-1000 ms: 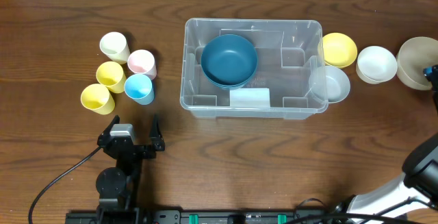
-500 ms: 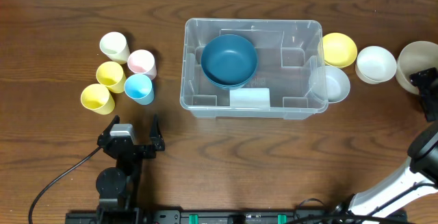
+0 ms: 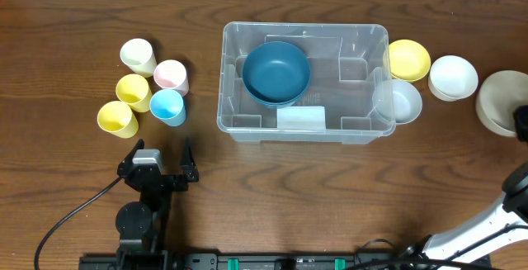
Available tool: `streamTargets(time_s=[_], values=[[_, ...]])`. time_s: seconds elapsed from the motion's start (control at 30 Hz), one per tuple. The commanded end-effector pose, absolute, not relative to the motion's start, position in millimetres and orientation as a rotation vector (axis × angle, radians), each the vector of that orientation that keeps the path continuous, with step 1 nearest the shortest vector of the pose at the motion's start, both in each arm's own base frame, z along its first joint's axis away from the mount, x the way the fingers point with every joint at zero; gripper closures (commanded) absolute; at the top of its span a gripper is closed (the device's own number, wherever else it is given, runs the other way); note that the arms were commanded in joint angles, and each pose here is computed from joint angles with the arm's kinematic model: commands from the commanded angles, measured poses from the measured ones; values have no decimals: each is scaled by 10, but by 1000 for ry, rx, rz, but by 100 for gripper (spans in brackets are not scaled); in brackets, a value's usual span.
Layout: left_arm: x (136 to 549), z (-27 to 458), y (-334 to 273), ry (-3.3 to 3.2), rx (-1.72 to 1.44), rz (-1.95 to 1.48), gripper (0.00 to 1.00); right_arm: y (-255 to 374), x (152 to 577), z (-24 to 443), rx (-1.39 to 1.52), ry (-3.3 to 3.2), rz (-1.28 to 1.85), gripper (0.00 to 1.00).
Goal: Pack container
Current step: 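Move the right gripper to the large cream bowl on the right, then grip the cream bowl rim with the right gripper and lift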
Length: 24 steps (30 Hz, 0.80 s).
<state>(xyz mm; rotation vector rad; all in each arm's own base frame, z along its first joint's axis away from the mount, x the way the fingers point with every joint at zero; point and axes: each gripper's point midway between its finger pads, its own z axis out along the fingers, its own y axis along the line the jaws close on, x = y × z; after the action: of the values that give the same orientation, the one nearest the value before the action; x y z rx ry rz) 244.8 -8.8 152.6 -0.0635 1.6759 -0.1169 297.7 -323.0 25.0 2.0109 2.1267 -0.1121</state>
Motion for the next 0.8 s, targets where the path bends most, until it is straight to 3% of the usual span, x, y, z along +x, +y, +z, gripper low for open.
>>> streamTargets(time_s=[0.0,0.23,0.4,0.63,0.77], values=[[2439,1377,-87,1722,-51,-105,2,-3368,2702,234,2113,2090,-166,99],[2439,1377,-87,1722,-51,-105,2,-3642,2674,975,2119,1930,-68,99],[2439,1377,-87,1722,-51,-105,2,-3538,3088,1972,1791,1907,123,99],[2439,1377,-87,1722,-51,-105,2,-2436,3655,3174,1239,1961,415,99],[2439,1377,-87,1722,-51,-105,2,-1637,3882,3478,971,2051,416,99]])
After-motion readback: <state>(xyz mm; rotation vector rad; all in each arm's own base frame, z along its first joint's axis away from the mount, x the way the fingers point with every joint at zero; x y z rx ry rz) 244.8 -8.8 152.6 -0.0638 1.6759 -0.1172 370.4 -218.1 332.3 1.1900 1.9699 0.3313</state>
